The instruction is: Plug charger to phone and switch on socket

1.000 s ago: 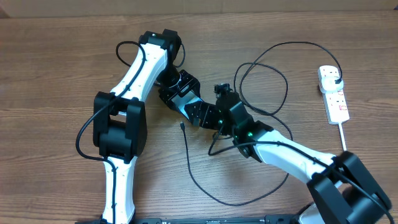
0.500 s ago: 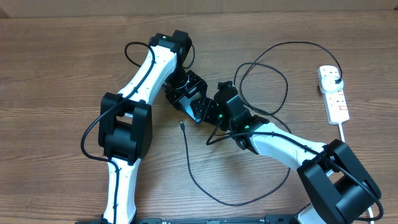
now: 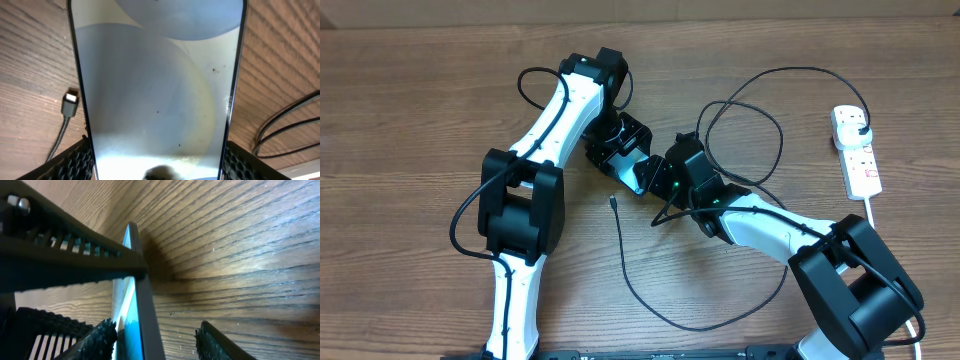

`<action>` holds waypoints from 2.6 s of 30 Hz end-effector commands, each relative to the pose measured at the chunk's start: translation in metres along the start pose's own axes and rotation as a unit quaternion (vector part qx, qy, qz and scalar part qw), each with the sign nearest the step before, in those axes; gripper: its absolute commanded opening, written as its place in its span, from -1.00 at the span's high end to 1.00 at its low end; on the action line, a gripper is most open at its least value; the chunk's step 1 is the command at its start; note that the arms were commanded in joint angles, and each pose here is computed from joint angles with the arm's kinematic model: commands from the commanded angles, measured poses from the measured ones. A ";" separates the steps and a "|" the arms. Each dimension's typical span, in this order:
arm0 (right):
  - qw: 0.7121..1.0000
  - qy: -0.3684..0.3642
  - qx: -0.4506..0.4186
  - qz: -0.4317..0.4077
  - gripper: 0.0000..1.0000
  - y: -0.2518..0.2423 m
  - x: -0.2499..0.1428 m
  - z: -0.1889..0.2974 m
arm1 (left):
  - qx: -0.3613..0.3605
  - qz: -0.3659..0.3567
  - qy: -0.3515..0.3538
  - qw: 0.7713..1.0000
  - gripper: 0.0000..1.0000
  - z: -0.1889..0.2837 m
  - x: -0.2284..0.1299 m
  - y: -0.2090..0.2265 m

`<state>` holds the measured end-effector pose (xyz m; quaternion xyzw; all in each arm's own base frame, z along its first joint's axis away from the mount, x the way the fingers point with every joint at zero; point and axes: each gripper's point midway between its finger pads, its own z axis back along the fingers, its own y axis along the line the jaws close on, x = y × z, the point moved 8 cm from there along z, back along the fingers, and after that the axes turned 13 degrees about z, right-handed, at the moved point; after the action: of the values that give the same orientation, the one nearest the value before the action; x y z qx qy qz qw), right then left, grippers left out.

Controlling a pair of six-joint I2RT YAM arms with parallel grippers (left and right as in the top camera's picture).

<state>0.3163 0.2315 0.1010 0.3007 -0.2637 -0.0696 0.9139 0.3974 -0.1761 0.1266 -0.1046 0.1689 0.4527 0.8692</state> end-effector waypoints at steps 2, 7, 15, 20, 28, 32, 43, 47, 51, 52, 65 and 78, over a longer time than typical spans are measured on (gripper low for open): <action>1.000 -0.003 0.019 -0.019 0.02 0.010 0.008 0.000 | -0.007 0.010 -0.009 1.000 0.91 0.003 -0.004 -0.003; 0.999 0.001 0.026 -0.028 0.17 0.011 0.007 0.000 | -0.005 0.009 -0.029 1.000 0.91 0.001 -0.007 -0.005; 0.998 0.019 0.055 -0.029 0.27 0.016 0.007 0.001 | -0.009 0.001 -0.046 0.999 0.91 -0.001 -0.008 -0.008; 0.995 0.023 0.086 -0.036 0.35 0.016 0.016 0.003 | -0.010 0.001 -0.042 0.999 0.92 -0.001 -0.008 -0.009; 0.994 0.027 0.091 -0.048 0.58 0.014 0.019 0.004 | -0.022 -0.002 -0.029 0.999 0.91 -0.001 -0.011 -0.012; 0.994 0.029 0.092 -0.048 0.67 0.014 0.018 0.005 | -0.021 -0.004 -0.029 0.999 0.91 -0.001 -0.011 -0.012; 0.994 0.030 0.093 -0.050 0.92 0.014 0.018 0.005 | -0.020 -0.005 -0.029 0.999 0.91 -0.001 -0.011 -0.011; 0.994 0.027 0.091 -0.050 0.93 0.013 0.019 0.005 | -0.018 -0.008 -0.028 0.999 0.50 -0.001 -0.010 -0.011; 0.994 0.022 0.087 -0.054 0.93 0.009 0.023 0.005 | -0.011 -0.013 -0.026 1.000 0.17 0.001 -0.006 -0.007; 0.995 0.019 0.083 -0.055 0.93 0.006 0.026 0.006 | -0.009 -0.018 -0.024 1.000 0.15 0.004 -0.003 -0.004; 0.993 0.015 0.083 -0.078 0.92 -0.032 0.060 0.028 | -0.076 -0.121 -0.095 0.985 0.18 0.108 0.005 0.031; 0.993 -0.027 0.111 -0.028 0.93 0.000 0.075 0.096 | -0.083 -0.148 -0.246 0.954 -0.33 0.178 -0.041 0.119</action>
<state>0.3336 0.1607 0.1652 0.3867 -0.2473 -0.1012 0.8826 0.3263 -0.0862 0.3185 -0.1192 -0.1054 0.3553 0.9211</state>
